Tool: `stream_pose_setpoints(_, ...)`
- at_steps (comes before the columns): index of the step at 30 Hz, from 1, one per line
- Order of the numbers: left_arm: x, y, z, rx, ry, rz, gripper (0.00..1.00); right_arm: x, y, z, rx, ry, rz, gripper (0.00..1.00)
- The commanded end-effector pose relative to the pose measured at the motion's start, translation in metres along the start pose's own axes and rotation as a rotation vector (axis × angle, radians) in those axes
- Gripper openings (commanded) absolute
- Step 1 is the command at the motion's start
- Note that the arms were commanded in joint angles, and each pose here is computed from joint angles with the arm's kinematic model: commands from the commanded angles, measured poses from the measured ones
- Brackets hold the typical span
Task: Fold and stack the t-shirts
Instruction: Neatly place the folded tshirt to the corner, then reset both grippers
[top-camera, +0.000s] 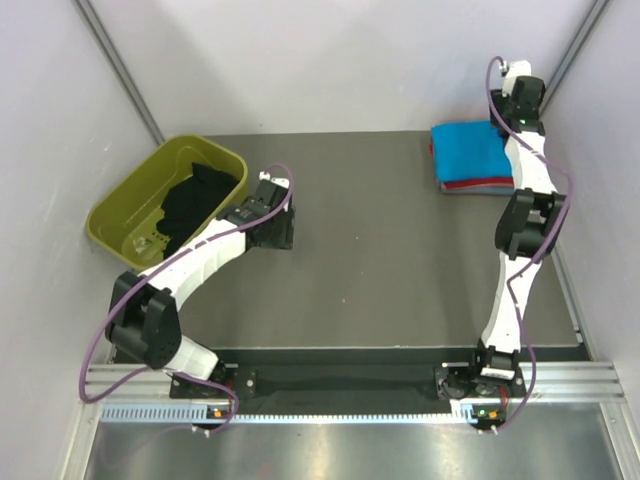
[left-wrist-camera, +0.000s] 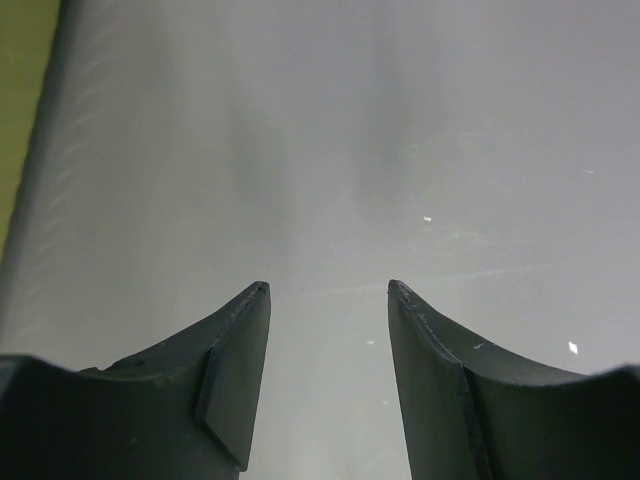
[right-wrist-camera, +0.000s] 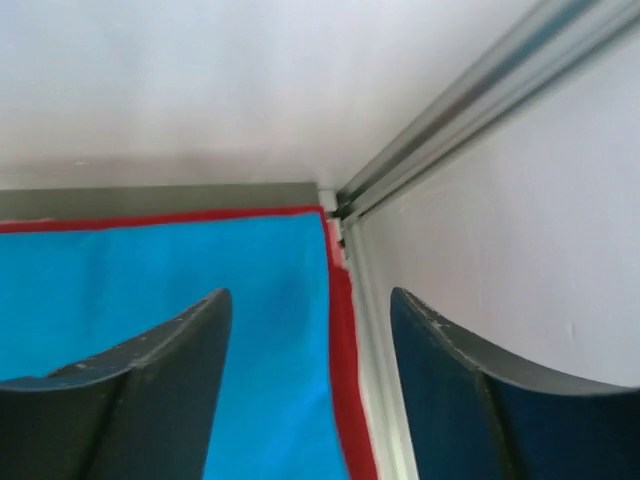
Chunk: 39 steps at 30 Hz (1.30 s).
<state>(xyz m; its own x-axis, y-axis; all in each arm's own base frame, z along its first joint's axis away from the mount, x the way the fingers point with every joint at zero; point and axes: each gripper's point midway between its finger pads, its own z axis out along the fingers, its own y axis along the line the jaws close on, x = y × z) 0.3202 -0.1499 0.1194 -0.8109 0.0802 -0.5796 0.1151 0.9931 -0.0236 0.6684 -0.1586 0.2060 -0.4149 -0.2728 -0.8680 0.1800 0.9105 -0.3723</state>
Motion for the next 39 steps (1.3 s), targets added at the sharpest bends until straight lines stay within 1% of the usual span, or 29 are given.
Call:
stream_pose_setpoints(1, -0.033, -0.02, -0.032, 0.123, -0.126, -0.026, 0.56, -0.105, -0.032, -0.085, 0.008, -0.186, 0.188, 0.67)
stream_pose_setpoints(2, -0.034, -0.025, -0.037, 0.156, -0.132, -0.028, 0.56, -0.125, -0.038, -0.112, 0.01, -0.208, 0.229, 0.7)
stream_pose_setpoints(3, -0.041, -0.029, -0.047, 0.189, -0.161, -0.029, 0.56, -0.124, -0.026, -0.128, -0.023, -0.164, 0.238, 0.71)
stream_pose_setpoints(4, -0.044, -0.032, -0.053, 0.213, -0.178, -0.027, 0.56, -0.123, -0.021, -0.141, -0.039, -0.142, 0.257, 0.75)
stream_pose_setpoints(5, -0.051, -0.039, -0.062, 0.258, -0.202, -0.024, 0.55, -0.141, -0.025, -0.175, -0.052, -0.167, 0.332, 0.79)
stream_pose_setpoints(6, -0.061, -0.043, -0.074, 0.291, -0.249, -0.027, 0.55, -0.122, -0.004, -0.187, -0.119, -0.086, 0.37, 0.81)
stream_pose_setpoints(7, -0.068, -0.05, -0.084, 0.34, -0.276, -0.023, 0.55, -0.118, 0.007, -0.203, -0.179, -0.064, 0.409, 0.83)
stream_pose_setpoints(8, -0.076, -0.057, -0.097, 0.386, -0.309, -0.01, 0.55, -0.13, 0.007, -0.239, -0.229, -0.088, 0.499, 0.99)
stream_pose_setpoints(9, -0.082, -0.063, -0.114, 0.446, -0.344, -0.002, 0.55, -0.1, 0.037, -0.25, -0.342, 0.005, 0.527, 1.0)
stream_pose_setpoints(10, -0.09, -0.067, -0.125, 0.475, -0.391, -0.002, 0.55, -0.11, 0.036, -0.286, -0.389, -0.032, 0.552, 1.0)
stream_pose_setpoints(11, -0.094, -0.068, -0.134, 0.492, -0.42, -0.007, 0.55, -0.102, 0.045, -0.301, -0.427, -0.01, 0.587, 1.0)
stream_pose_setpoints(12, -0.1, -0.067, -0.151, 0.514, -0.476, -0.008, 0.56, -0.07, 0.067, -0.309, -0.477, 0.073, 0.594, 1.0)
stream_pose_setpoints(13, -0.102, -0.065, -0.158, 0.518, -0.508, -0.007, 0.57, -0.072, 0.062, -0.338, -0.478, 0.042, 0.612, 1.0)
stream_pose_setpoints(14, -0.104, -0.063, -0.163, 0.516, -0.535, -0.009, 0.59, -0.062, 0.067, -0.348, -0.472, 0.069, 0.685, 1.0)
stream_pose_setpoints(15, -0.105, -0.058, -0.173, 0.507, -0.565, -0.014, 0.63, -0.035, 0.088, -0.353, -0.511, 0.121, 0.706, 1.0)
stream_pose_setpoints(16, -0.105, -0.056, -0.177, 0.504, -0.571, -0.015, 0.68, -0.039, 0.088, -0.379, -0.553, 0.076, 0.713, 1.0)
stream_pose_setpoints(17, -0.102, -0.055, -0.179, 0.503, -0.564, -0.019, 0.74, -0.032, 0.093, -0.388, -0.566, 0.086, 0.727, 1.0)
stream_pose_setpoints(18, -0.101, -0.054, -0.182, 0.506, -0.567, -0.023, 0.77, -0.012, 0.103, -0.393, -0.574, 0.128, 0.736, 1.0)
stream_pose_setpoints(19, -0.097, -0.056, -0.181, 0.52, -0.556, -0.02, 0.87, -0.012, 0.1, -0.408, -0.586, 0.104, 0.746, 1.0)
stream_pose_setpoints(20, -0.094, -0.057, -0.181, 0.525, -0.545, -0.029, 0.88, -0.006, 0.102, -0.415, -0.591, 0.115, 0.77, 1.0)
stream_pose_setpoints(21, -0.092, -0.056, -0.182, 0.526, -0.54, -0.034, 0.92, 0.01, 0.109, -0.418, -0.607, 0.146, 0.776, 1.0)
stream_pose_setpoints(23, -0.087, -0.05, -0.178, 0.5, -0.532, -0.053, 0.97, 0.016, 0.106, -0.434, -0.613, 0.122, 0.764, 1.0)
stream_pose_setpoints(24, -0.086, -0.047, -0.18, 0.487, -0.539, -0.059, 0.97, 0.03, 0.108, -0.434, -0.597, 0.147, 0.772, 1.0)
stream_pose_setpoints(26, -0.082, -0.039, -0.178, 0.452, -0.539, -0.068, 0.97, 0.029, 0.11, -0.446, -0.631, 0.095, 0.796, 1.0)
stream_pose_setpoints(27, -0.079, -0.036, -0.179, 0.44, -0.533, -0.072, 0.97, 0.033, 0.114, -0.448, -0.655, 0.087, 0.791, 1.0)
stream_pose_setpoints(29, -0.076, -0.029, -0.179, 0.409, -0.536, -0.081, 0.98, 0.034, 0.111, -0.455, -0.651, 0.069, 0.784, 1.0)
stream_pose_setpoints(32, -0.071, -0.02, -0.175, 0.362, -0.534, -0.104, 0.98, 0.027, 0.106, -0.464, -0.662, 0.031, 0.765, 1.0)
stream_pose_setpoints(39, -0.073, -0.018, -0.196, 0.384, -0.572, -0.101, 0.98, 0.01, 0.098, -0.479, -0.685, -0.025, 0.735, 1.0)
